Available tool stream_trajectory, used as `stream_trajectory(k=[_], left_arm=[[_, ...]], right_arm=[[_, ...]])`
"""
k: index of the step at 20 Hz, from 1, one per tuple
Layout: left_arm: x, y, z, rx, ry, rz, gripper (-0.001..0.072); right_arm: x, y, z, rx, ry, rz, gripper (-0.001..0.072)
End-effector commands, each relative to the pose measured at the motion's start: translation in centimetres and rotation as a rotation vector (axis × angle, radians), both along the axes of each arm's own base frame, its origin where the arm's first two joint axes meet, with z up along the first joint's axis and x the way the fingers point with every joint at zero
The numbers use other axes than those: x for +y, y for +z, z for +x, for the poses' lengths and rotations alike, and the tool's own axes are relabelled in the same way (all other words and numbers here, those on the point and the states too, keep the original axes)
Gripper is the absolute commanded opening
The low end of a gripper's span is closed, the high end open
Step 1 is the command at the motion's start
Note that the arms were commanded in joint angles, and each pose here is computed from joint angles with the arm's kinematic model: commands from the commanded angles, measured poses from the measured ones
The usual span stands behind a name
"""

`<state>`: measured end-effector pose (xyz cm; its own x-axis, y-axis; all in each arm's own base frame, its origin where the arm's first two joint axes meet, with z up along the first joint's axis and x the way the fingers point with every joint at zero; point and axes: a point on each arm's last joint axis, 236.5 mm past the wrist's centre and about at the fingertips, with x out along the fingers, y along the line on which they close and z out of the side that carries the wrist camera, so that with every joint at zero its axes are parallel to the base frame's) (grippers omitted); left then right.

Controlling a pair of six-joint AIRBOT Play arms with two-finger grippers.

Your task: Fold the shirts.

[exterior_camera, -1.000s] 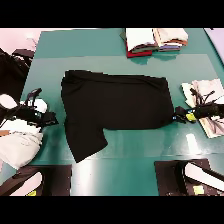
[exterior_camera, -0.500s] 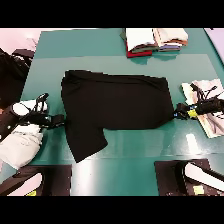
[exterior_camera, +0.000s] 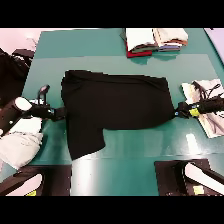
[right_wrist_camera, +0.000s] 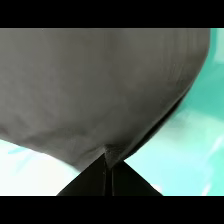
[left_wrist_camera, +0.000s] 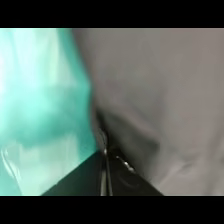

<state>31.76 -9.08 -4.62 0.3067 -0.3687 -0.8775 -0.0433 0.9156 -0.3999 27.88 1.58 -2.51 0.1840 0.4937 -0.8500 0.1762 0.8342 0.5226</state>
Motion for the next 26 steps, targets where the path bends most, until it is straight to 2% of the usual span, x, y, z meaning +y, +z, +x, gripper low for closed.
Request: stream_trajectory(k=[1, 4, 6, 11, 16, 18, 20, 23, 26], left_arm=[[1.8, 7.5, 3.0, -0.182, -0.002, 0.09, 0.0024], [3.9, 20.4, 4.0, -0.488, 0.002, 0.202, 0.0025], [4.8, 31.0, 2.7, -0.739, 0.042, 0.238, 0.0025], [5.5, 54.2, -8.4, -1.324, 0.143, 0.224, 0.0024], [5.9, 64.6, -18.0, -1.646, 0.198, 0.206, 0.0023], [6.2, 65.5, -18.7, -1.674, 0.212, 0.218, 0.0022], [6.6, 63.4, -16.1, -1.578, 0.205, 0.255, 0.0023], [6.3, 55.6, -7.7, -1.257, 0.133, 0.289, 0.0024], [5.4, 45.2, 1.8, -0.935, 0.06, 0.276, 0.0024]], right_arm=[[-0.6, 4.5, 1.7, -0.138, 0.009, -0.056, 0.0018], [-1.4, 13.0, 4.1, -0.36, 0.016, -0.139, 0.0018], [-1.8, 20.5, 4.8, -0.547, -0.003, -0.217, 0.0018], [-1.7, 40.5, 0.6, -1.047, -0.093, -0.448, 0.0017], [-1.6, 50.7, -4.7, -1.261, -0.19, -0.617, 0.0017], [-1.4, 51.6, -4.7, -1.253, -0.183, -0.606, 0.0016], [-1.4, 50.7, -3.5, -1.201, -0.144, -0.569, 0.0016], [-1.8, 46.0, 0.6, -1.057, -0.083, -0.459, 0.0016], [-3.3, 37.1, 5.3, -0.796, -0.033, -0.424, 0.0016]])
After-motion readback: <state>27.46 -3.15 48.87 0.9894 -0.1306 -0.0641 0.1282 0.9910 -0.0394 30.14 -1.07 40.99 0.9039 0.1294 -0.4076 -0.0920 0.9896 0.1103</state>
